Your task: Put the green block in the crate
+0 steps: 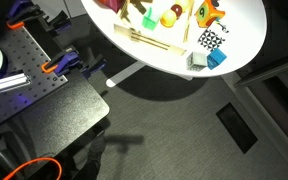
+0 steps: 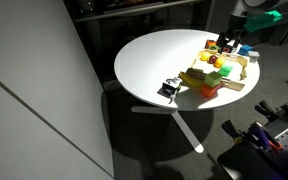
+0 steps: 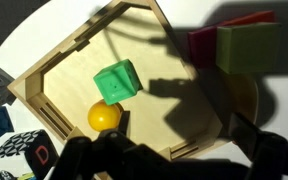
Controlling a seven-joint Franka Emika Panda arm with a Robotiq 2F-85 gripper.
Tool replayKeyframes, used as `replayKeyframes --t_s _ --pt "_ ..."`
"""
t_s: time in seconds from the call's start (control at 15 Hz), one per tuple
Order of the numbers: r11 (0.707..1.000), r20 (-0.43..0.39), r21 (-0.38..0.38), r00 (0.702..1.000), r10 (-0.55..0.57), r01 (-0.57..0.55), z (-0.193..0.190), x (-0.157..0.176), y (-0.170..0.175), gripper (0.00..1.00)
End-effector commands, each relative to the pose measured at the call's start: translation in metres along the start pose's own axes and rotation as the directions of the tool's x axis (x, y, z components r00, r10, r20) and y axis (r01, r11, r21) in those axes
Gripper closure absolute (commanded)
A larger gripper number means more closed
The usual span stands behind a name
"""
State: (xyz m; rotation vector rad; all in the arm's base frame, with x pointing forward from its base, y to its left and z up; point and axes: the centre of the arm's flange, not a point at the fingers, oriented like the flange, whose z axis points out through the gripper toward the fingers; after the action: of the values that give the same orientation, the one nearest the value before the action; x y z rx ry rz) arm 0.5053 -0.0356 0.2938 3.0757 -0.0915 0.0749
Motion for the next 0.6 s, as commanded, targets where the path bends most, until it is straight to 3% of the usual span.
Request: replayKeyframes --t_s 0.0,0.53 --pt "0.999 0.074 0.034 0.997 0.036 -0.039 -0.025 -0.008 -0.009 0.00" --pt "0.995 0.238 0.085 0.971 0.030 -0.052 -0.063 -0.028 -0.022 0.00"
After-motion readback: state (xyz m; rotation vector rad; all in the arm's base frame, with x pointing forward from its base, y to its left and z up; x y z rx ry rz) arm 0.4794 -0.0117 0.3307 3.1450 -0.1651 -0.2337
